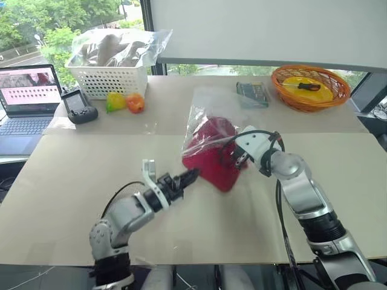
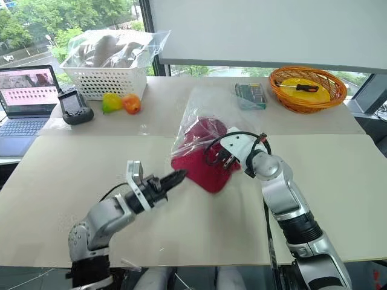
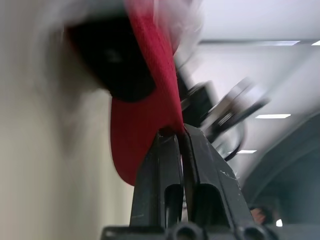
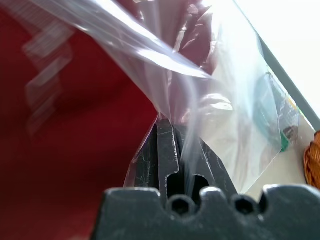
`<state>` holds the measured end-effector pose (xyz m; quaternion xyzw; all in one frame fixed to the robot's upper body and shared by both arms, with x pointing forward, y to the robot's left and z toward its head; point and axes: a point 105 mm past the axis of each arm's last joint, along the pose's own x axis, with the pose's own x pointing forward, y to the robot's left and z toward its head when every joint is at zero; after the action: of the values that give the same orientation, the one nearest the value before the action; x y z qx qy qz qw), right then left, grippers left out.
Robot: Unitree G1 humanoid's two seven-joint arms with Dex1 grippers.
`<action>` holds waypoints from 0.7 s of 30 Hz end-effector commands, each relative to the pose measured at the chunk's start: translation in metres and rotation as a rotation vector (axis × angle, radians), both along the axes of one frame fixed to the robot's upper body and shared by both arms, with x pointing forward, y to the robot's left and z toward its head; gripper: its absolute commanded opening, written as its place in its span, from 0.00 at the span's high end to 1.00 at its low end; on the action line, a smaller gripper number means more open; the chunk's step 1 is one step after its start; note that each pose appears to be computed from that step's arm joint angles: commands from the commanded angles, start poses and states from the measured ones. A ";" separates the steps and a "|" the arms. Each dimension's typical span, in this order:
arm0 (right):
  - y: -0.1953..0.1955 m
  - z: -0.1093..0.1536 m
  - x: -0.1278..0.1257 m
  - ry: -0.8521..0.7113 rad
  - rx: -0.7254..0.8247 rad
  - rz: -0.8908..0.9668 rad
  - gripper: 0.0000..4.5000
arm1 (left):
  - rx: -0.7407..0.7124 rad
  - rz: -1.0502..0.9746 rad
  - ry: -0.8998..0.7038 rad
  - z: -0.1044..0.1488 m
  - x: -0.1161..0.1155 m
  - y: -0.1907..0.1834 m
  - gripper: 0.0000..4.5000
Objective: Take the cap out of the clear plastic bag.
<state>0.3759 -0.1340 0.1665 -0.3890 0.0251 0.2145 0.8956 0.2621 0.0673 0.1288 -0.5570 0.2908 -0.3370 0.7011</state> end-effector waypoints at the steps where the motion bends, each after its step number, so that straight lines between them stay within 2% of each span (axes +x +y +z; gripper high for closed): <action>1: 0.002 0.015 0.001 -0.059 -0.014 0.008 1.00 | 0.002 -0.099 -0.064 0.010 -0.008 -0.011 1.00; 5: 0.003 0.014 0.000 -0.056 -0.016 0.011 1.00 | -0.012 -0.110 -0.052 0.013 -0.004 -0.019 1.00; 11: 0.003 0.014 0.000 -0.054 -0.021 0.011 1.00 | -0.028 -0.183 -0.101 0.010 -0.025 -0.020 1.00; 16: 0.003 0.013 0.002 -0.052 -0.027 0.008 1.00 | -0.016 -0.225 -0.145 0.005 -0.041 0.005 1.00; 21: 0.001 0.011 0.004 -0.043 -0.034 0.004 1.00 | -0.019 -0.334 -0.212 0.010 -0.066 0.028 1.00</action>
<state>0.3783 -0.1349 0.1618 -0.3993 0.0358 0.2134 0.8909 0.2075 0.1028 0.1213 -0.4725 0.3237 -0.4539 0.6826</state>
